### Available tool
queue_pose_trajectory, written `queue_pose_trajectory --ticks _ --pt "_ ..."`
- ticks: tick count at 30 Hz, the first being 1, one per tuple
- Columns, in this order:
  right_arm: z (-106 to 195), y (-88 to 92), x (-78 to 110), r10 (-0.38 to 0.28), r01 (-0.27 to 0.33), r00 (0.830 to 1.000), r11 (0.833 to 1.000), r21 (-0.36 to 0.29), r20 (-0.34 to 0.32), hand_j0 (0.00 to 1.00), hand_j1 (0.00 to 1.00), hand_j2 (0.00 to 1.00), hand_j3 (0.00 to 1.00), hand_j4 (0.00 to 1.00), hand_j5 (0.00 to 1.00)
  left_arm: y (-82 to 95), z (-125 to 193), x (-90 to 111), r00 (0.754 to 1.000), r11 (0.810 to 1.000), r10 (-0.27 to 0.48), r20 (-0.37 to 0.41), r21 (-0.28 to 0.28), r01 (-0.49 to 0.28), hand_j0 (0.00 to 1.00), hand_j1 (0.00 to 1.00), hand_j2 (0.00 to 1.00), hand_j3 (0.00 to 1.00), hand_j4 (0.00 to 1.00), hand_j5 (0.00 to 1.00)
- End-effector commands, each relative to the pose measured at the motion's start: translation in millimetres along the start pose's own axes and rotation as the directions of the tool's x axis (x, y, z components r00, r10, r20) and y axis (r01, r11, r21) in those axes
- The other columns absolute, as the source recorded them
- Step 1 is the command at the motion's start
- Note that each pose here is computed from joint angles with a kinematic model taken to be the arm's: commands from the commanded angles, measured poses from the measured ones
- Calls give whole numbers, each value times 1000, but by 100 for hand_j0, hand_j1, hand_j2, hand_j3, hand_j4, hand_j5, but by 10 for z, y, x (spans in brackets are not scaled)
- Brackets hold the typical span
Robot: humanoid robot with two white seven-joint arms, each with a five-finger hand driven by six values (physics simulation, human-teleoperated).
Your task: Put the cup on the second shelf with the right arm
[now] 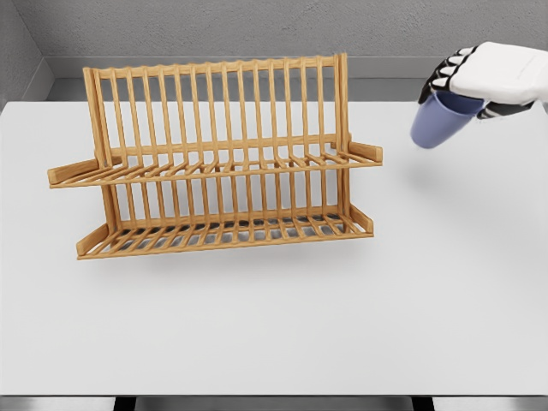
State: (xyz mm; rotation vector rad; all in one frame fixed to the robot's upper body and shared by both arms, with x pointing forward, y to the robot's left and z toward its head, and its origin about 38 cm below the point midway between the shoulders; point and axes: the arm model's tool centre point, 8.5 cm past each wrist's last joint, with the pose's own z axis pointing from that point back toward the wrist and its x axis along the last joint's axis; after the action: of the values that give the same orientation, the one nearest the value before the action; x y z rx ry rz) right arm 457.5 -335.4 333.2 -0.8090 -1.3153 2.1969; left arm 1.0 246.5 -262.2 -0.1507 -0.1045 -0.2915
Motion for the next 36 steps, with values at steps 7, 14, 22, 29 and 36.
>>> queue_pose_trajectory --ticks 7,14,22,29,36 --pt "-23 -204 87 30 -29 999 998 -57 19 73 73 73 73 73 73 0 0 0 1000 1000 0 0 0 0 100 100 100 100 100 100" --pt "19 -445 255 97 -91 994 989 -118 45 73 73 73 73 73 73 0 0 0 1000 1000 0 0 0 0 100 100 100 100 100 100" --pt "67 -719 592 208 -187 973 964 -188 97 74 74 74 74 74 74 0 0 0 1000 1000 0 0 0 0 100 100 100 100 100 100" --pt "-29 -788 757 226 -191 964 955 -227 138 74 74 74 74 74 74 0 0 0 1000 1000 0 0 0 0 100 100 100 100 100 100" --pt "-151 -852 858 226 -177 959 949 -262 170 75 75 75 75 75 75 0 0 0 1000 1000 0 0 0 0 100 100 100 100 100 100"
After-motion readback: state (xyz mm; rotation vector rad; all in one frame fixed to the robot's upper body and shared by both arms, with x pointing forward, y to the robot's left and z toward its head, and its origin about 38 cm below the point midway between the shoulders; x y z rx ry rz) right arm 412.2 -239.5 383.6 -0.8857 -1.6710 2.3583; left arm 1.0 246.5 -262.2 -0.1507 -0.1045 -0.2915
